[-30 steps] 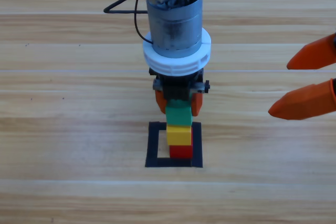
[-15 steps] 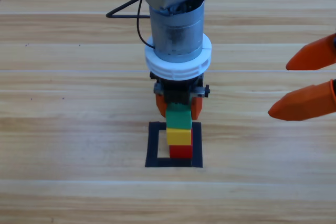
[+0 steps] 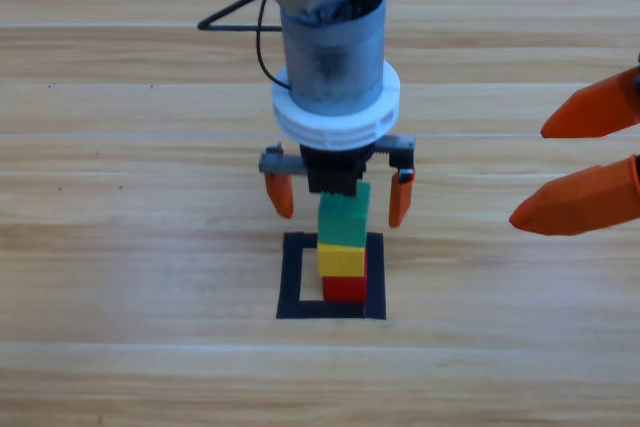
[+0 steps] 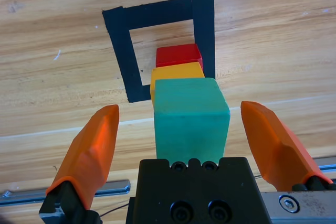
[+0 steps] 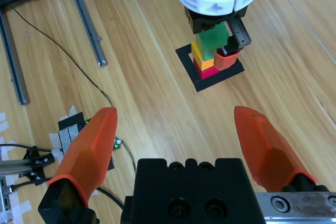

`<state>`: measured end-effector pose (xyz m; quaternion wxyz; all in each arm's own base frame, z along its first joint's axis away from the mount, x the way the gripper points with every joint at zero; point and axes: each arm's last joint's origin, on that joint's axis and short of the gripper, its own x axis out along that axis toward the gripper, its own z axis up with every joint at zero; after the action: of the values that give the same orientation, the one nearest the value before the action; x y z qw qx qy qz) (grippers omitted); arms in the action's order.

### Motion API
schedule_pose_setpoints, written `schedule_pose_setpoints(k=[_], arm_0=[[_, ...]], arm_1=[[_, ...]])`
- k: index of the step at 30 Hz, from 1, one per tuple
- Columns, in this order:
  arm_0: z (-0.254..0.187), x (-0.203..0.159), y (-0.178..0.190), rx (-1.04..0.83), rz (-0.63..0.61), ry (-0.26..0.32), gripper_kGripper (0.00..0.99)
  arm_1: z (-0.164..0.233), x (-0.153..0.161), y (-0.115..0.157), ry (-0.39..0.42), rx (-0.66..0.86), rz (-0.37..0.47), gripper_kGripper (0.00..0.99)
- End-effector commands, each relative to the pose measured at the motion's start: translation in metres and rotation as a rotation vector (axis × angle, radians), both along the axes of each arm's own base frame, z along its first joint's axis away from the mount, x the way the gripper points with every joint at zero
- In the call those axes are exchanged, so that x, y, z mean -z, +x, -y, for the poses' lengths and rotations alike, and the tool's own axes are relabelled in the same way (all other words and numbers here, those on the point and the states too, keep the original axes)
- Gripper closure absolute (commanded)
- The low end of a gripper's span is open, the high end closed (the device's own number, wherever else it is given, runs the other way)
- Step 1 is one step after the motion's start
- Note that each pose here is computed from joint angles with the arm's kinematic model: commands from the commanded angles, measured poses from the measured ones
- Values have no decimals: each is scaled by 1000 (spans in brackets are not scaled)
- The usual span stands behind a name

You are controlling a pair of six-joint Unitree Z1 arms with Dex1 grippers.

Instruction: Stack the blocks in the rectangular block: red at the bottom, yellow in the middle, green on top

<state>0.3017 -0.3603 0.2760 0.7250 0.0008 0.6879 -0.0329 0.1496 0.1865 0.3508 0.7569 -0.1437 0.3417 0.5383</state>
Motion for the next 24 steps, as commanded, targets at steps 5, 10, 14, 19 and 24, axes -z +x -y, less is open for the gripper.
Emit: schedule_pose_setpoints(k=[5,10,14,19,24], arm_0=[[-86,-171,-77,-18,333,-229,0],[-159,-209,-154,83,498,-307,0],[-176,-194,-187,275,551,-337,0],[-141,-140,-210,502,539,-271,0],[-122,-111,-214,598,545,-274,0]], arm_1=[[0,12,5,-30,1,-29,11],[0,12,6,-32,0,-27,11],[-1,13,7,-36,-1,-29,11],[-2,14,7,-38,-3,-30,11],[-3,15,9,-37,-3,-29,11]])
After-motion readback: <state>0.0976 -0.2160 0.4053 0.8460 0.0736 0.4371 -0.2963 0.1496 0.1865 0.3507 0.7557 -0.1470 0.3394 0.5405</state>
